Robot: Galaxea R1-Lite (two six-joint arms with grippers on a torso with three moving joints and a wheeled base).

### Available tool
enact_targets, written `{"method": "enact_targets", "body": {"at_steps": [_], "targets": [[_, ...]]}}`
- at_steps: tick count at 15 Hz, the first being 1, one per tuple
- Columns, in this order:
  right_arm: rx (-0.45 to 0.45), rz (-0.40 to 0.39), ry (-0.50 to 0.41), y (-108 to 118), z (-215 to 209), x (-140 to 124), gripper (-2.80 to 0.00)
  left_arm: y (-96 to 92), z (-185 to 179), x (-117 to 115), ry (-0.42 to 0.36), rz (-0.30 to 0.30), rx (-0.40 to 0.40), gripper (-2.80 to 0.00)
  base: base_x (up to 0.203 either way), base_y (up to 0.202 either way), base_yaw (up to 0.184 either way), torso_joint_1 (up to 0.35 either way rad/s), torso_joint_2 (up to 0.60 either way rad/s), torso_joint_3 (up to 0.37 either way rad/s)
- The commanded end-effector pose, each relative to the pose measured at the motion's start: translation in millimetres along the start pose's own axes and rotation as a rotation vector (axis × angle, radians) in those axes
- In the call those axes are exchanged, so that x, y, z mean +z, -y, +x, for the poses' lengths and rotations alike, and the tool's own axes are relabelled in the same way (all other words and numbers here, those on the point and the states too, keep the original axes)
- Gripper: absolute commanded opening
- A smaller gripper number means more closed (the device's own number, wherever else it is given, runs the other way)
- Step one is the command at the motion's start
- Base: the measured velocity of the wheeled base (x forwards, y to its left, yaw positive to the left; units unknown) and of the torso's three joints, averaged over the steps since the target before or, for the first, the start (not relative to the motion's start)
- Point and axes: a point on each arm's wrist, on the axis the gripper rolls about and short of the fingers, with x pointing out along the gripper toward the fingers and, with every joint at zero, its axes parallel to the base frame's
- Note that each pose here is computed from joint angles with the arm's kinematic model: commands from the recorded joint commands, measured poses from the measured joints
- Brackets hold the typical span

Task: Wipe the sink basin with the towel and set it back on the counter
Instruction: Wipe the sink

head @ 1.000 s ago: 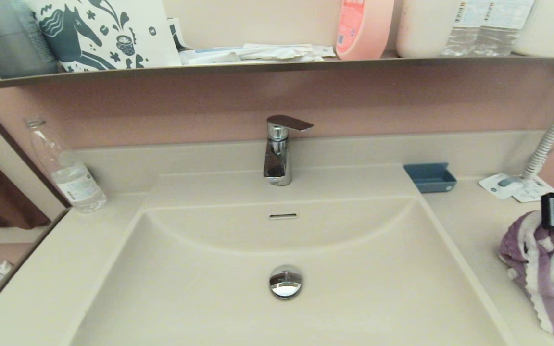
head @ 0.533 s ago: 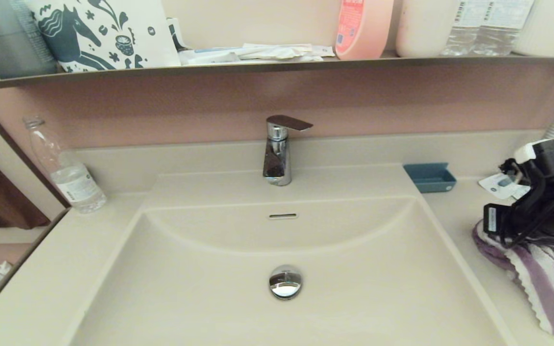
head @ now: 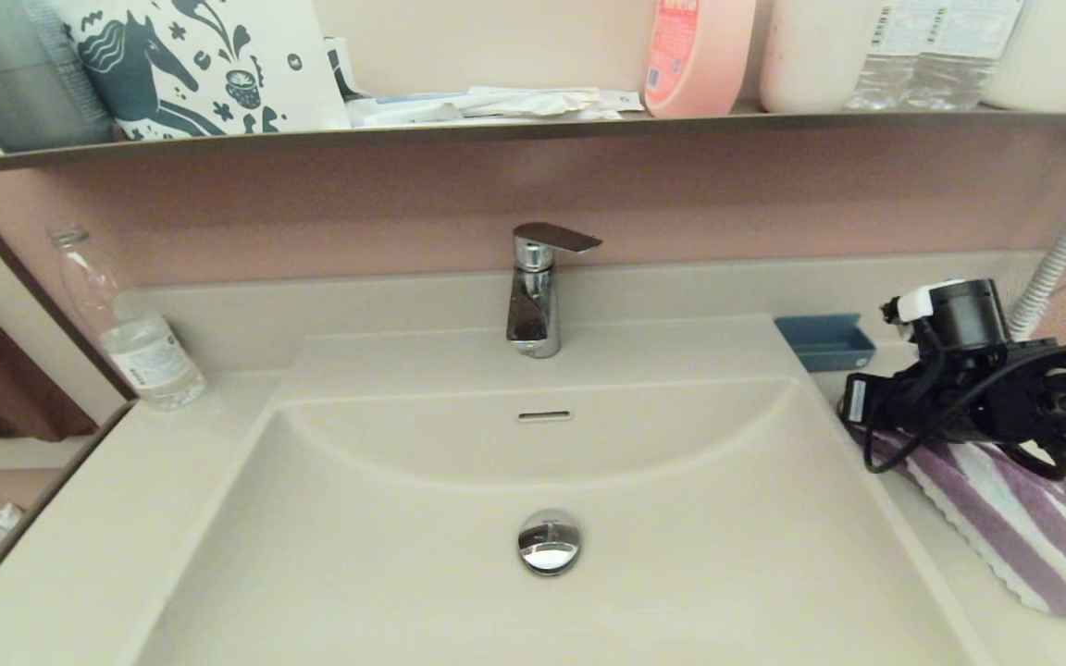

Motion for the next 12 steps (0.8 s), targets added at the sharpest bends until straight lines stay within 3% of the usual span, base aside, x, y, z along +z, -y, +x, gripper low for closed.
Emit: {"method": "enact_targets", "body": {"at_steps": [1,6,12], "targets": [[0.005,-0.014,0.001,-10.2,12.6,-6.8,-2.80,0.0,0.1,-0.1,-0.002,0.001,0.000,-2.80,0.000,0.000,0.000,0.000,0.00,0.000],[0.001,-0.018,0.039,-7.8,0.2,0.5,-2.80,0.0,0.1,0.1,-0.001,0.001,0.000,-2.80,0.000,0.000,0.000,0.000,0.00,0.000],[-0.070,-0.052,-0.069,18.2,-28.9,1.9,-2.80,0.0,0.1,0.1,-0.001,0.001,0.000,-2.80,0.000,0.000,0.000,0.000,0.00,0.000]]}}
